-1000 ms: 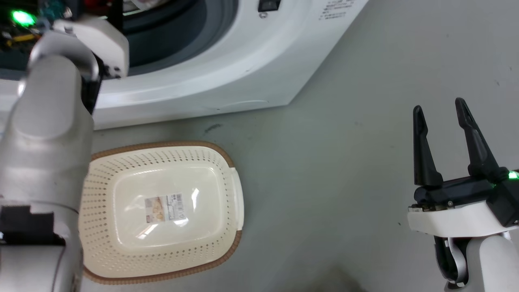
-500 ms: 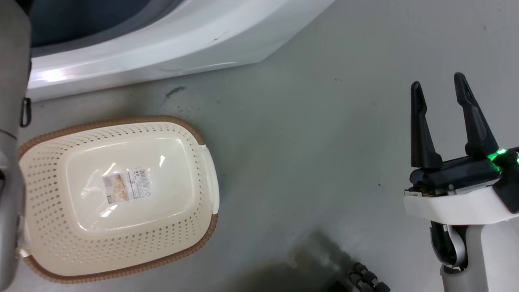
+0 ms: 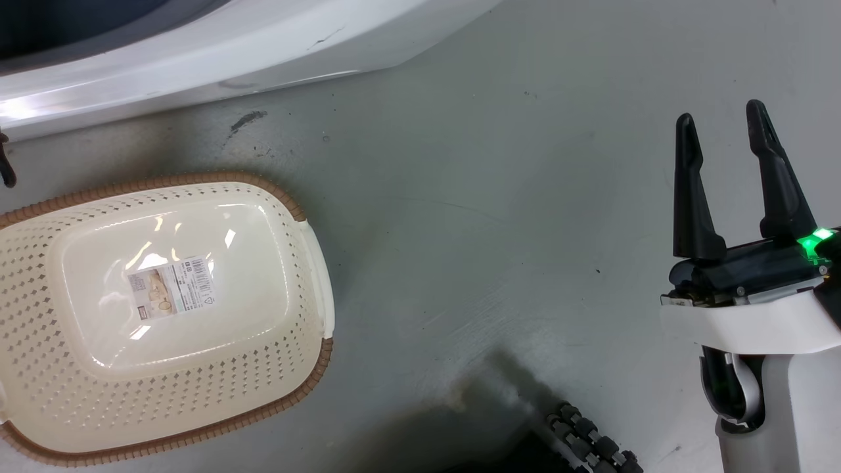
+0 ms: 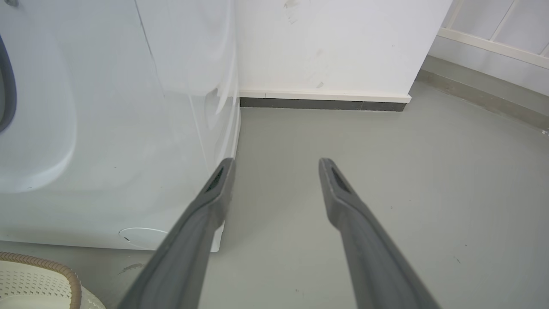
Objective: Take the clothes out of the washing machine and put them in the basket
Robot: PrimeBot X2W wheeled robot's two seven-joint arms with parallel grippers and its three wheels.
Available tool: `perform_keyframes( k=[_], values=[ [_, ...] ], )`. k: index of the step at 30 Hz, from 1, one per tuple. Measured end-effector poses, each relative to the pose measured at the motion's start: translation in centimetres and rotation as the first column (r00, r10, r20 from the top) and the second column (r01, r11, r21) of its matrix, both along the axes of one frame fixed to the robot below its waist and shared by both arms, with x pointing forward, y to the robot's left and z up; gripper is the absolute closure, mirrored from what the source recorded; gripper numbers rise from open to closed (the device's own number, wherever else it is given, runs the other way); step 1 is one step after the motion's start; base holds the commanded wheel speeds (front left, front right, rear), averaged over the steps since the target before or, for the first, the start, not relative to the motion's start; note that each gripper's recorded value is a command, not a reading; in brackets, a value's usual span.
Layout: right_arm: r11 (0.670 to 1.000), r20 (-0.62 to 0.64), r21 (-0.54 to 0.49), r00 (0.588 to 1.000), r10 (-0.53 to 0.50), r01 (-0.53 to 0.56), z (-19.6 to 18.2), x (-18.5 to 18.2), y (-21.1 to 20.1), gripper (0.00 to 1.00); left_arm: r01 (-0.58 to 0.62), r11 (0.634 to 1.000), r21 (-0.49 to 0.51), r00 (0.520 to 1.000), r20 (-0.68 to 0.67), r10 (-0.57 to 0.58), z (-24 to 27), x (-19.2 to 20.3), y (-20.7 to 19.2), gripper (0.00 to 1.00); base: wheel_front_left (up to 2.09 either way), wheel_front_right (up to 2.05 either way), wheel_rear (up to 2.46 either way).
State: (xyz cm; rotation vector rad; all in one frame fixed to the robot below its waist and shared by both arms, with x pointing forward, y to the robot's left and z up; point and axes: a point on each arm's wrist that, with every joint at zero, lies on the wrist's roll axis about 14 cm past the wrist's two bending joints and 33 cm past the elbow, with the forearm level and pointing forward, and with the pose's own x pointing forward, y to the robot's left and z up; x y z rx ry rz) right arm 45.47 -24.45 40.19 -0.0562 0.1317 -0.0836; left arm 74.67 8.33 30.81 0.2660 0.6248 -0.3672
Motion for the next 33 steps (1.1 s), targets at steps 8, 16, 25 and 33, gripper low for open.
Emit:
perform_keyframes(
  k=[8, 16, 25, 33],
  values=[
    [1.0, 0.009, 0.001, 1.0, 0.004, -0.004, 0.1, 0.4, 0.0, 0.0, 0.008, 1.0, 0.009, 1.0, -0.015, -0.008, -0.4, 0.0, 0.0, 1.0, 0.0, 0.0, 0.0],
    [1.0, 0.03, 0.001, 1.0, 0.008, -0.008, 0.8, 0.6, 0.2, 0.0, 0.001, 0.998, -0.058, 0.999, 0.032, 0.0, 1.2, -0.2, -0.2, 1.0, 0.0, 0.0, 0.0],
    [0.999, 0.092, -0.017, 0.995, 0.038, -0.037, 3.1, 1.1, 1.1, 0.0, 0.016, 0.976, -0.216, 0.983, 0.182, 0.024, 5.0, -2.9, -1.0, 1.0, 0.0, 0.0, 0.0],
    [0.999, 0.16, -0.025, 0.986, 0.041, -0.037, 5.9, 0.9, 1.3, 0.0, 0.03, 0.953, -0.301, 0.954, 0.292, 0.063, 8.5, -7.3, 0.0, 1.0, 0.0, 0.0, 0.0]
  ],
)
